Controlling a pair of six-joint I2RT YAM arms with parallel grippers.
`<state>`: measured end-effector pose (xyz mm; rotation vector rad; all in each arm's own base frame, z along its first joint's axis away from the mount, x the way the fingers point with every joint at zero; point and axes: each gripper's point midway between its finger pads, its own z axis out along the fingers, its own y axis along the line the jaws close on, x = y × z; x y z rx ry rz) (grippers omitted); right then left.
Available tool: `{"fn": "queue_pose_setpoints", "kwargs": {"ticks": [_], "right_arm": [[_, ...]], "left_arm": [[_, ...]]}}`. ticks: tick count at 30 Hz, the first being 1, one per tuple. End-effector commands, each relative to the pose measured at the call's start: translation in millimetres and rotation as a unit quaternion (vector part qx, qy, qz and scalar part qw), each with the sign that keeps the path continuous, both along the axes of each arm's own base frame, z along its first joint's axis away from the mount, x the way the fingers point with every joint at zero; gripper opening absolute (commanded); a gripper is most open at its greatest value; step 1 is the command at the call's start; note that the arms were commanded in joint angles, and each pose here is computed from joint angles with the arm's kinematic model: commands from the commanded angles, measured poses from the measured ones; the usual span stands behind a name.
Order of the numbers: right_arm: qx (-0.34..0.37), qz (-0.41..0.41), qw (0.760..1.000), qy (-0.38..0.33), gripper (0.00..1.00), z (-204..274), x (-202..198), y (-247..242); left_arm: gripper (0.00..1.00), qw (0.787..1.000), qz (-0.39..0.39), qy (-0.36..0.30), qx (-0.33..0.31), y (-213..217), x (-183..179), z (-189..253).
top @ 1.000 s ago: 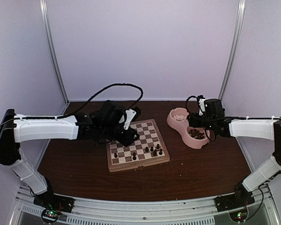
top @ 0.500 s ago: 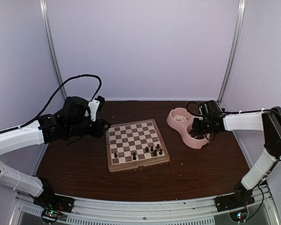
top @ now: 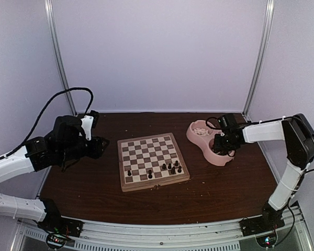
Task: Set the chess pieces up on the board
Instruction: Pick up the chess pile from the storage box.
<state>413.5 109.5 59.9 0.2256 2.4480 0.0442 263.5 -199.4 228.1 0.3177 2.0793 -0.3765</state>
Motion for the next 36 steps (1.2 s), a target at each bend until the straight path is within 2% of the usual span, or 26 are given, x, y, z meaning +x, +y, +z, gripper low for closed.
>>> {"fn": "queue_pose_setpoints", "kwargs": {"ticks": [1,4,8,14,21,30,36], "right_arm": [[-0.032,-0.011,0.999,0.001,0.28,1,11,-8],[-0.036,-0.007,0.999,0.002,0.26,-1,14,-7],[-0.032,0.003,0.999,-0.002,0.30,-2,18,-3],[0.001,0.029,1.000,0.007,0.29,-5,24,13],[-0.010,-0.003,1.000,0.000,0.34,-7,21,2],[-0.005,-0.016,0.999,0.035,0.35,-22,16,3],[-0.047,-0.042,0.997,0.050,0.36,-26,8,-15]], "left_arm": [[0.42,1.000,0.008,-0.008,-0.013,2,1,11],[0.42,1.000,0.005,-0.017,-0.010,0,3,18],[0.42,1.000,0.005,-0.022,-0.001,-2,8,23],[0.43,1.000,0.000,-0.015,0.003,-7,9,21],[0.43,1.000,0.012,-0.013,-0.005,3,3,22],[0.43,1.000,0.022,-0.019,-0.010,11,0,23],[0.43,1.000,0.006,-0.008,-0.007,-3,6,20]]}}
